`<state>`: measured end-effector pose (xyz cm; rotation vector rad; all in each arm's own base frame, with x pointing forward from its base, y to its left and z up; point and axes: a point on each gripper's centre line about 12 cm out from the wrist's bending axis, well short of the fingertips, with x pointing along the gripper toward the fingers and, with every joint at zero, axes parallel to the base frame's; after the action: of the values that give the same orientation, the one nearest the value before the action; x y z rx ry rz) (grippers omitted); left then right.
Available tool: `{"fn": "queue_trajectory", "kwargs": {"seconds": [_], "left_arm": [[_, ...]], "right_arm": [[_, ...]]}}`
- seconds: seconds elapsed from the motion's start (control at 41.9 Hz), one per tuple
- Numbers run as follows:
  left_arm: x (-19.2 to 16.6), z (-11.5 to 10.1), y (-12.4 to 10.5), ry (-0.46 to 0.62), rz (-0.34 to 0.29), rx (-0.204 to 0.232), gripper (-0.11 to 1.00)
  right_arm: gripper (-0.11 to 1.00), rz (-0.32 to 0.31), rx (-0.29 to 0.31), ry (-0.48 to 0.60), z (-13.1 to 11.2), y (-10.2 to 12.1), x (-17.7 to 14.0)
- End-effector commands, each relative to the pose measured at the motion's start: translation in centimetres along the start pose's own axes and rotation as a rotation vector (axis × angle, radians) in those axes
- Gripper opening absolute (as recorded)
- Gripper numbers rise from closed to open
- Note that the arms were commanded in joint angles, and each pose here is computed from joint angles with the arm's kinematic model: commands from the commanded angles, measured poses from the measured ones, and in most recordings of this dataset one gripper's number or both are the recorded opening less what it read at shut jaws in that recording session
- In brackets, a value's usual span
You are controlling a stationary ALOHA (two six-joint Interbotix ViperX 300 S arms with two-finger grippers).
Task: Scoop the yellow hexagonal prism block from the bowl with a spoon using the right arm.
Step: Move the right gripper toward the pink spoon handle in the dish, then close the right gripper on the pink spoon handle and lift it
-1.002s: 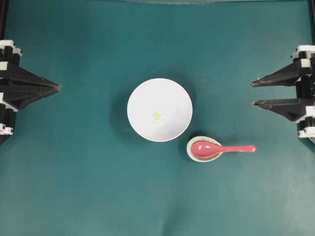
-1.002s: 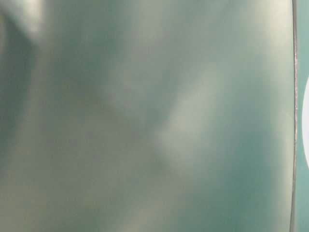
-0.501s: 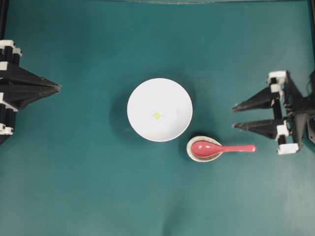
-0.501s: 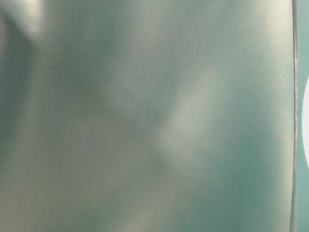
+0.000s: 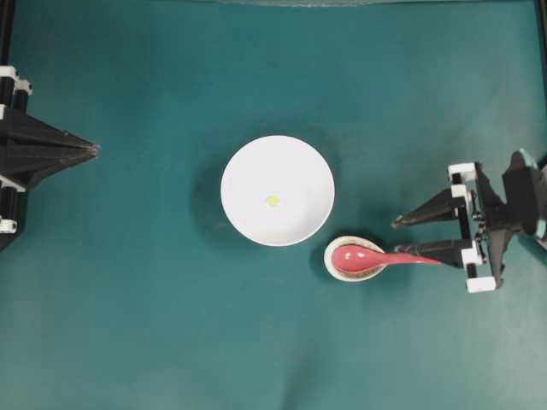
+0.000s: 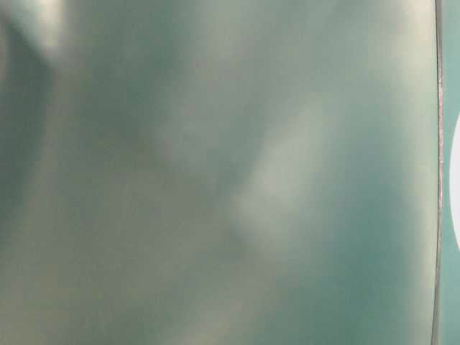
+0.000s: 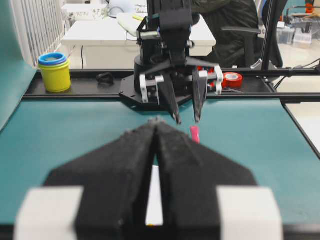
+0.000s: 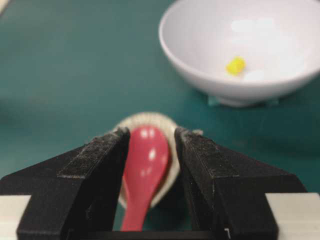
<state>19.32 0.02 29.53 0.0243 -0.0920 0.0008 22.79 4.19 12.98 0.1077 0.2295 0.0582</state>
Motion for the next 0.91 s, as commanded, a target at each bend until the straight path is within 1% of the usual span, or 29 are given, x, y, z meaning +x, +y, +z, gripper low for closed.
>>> {"fn": "queue_trajectory", "kwargs": {"seconds": [0.0,0.262,0.501,0.668,0.883], "left_arm": [[0.2,1.0,0.0,-0.026,0.0,0.008,0.0],[0.2,1.0,0.0,-0.026,-0.001,0.006,0.0],[0.2,1.1,0.0,-0.032,-0.001,0.006,0.0],[0.2,1.3,0.0,-0.048,-0.001,0.006,0.0],[0.2,1.4,0.0,-0.054,-0.001,0.006,0.0]], "right_arm": [[0.5,0.007,-0.014,-0.014,-0.6,0.4,0.1],[0.5,0.006,-0.054,0.026,-3.2,0.9,0.1],[0.5,0.047,-0.09,0.034,-4.4,1.9,0.2],[0.5,0.041,-0.072,0.057,-4.9,1.8,0.2],[0.5,0.016,-0.062,0.087,-5.4,1.6,0.5]]}}
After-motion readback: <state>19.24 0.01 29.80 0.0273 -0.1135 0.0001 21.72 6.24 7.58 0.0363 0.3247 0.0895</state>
